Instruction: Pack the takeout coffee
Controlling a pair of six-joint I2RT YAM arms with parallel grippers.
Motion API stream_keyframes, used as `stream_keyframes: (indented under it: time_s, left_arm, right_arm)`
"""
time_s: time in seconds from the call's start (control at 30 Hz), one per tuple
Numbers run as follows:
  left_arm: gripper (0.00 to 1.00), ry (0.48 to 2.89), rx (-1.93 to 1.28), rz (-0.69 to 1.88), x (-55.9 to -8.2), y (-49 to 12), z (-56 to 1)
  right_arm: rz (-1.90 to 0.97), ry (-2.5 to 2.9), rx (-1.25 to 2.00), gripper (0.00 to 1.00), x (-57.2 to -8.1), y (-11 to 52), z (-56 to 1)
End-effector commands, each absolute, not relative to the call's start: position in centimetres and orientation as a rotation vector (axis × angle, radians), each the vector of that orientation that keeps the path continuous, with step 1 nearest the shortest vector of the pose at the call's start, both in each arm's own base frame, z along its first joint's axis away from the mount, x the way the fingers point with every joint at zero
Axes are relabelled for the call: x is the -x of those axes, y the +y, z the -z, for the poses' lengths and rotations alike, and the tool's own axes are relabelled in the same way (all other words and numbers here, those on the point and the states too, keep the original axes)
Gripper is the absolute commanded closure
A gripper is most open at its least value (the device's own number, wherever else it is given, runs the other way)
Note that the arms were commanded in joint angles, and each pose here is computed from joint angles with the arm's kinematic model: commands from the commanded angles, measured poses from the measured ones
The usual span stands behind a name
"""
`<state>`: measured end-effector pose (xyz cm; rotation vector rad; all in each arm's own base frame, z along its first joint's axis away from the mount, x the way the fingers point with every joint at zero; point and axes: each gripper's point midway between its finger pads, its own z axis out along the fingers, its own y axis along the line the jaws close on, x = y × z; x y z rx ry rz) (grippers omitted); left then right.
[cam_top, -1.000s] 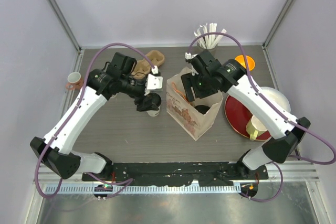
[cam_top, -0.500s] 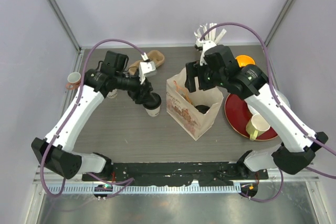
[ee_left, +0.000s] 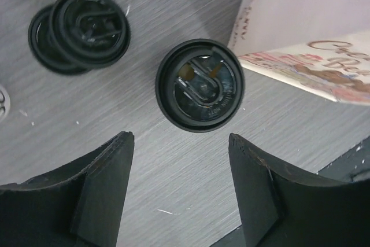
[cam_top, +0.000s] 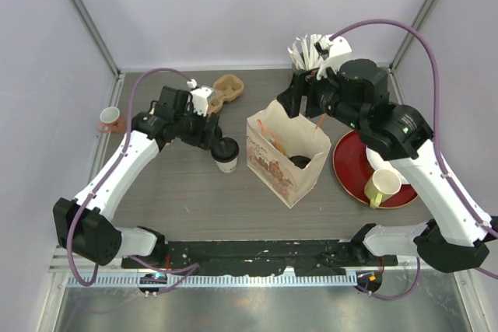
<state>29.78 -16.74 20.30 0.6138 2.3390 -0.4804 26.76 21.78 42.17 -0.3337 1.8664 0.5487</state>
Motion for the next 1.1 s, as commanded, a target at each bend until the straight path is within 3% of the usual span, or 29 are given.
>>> stream_keyframes:
  time_s: [0.0,0.2,0.23,0.27,0.33,0.47,0.63,0.7,1.07]
  left_arm:
    - [0.29,2.357,-0.289,0.449,-31.6,-15.8,-20.6]
    - [0.29,2.372,-0.137,0.522,-30.5,-14.3,-21.1]
    - [0.28,2.368,-0.124,0.516,-30.3,-13.9,-21.4]
    - [0.28,2.364,-0.099,0.512,-29.8,-13.0,-21.8]
    - [0.27,2.356,-0.08,0.51,-29.3,-12.2,-22.0]
    - [0.27,2.332,-0.002,0.475,-28.4,-9.9,-21.7]
    - [0.27,2.289,0.065,0.443,-28.1,-8.1,-21.7]
    - [0.27,2.272,0.07,0.43,-28.2,-7.7,-21.9]
    - [0.29,2.268,0.054,0.433,-28.0,-7.6,-21.5]
  right_arm:
    - [-0.655,1.756,0.371,0.29,-27.9,24.7,-46.1]
    - [-0.747,1.678,0.611,0.33,-28.6,30.3,-49.2]
    - [-0.737,1.802,0.696,0.33,-29.9,32.6,-45.0]
    - [-0.751,1.775,0.711,0.33,-29.9,32.9,-46.4]
    - [-0.727,1.93,0.787,0.36,-31.6,35.1,-41.1]
    - [-0.691,2.023,0.888,0.46,-32.5,37.6,-36.4]
    - [-0.582,2.048,1.115,0.49,-32.3,39.6,-30.9]
    - [-0.589,2.051,1.145,0.57,-32.4,40.4,-29.5]
    - [-0.463,2.098,1.392,0.53,-32.8,41.9,-21.1]
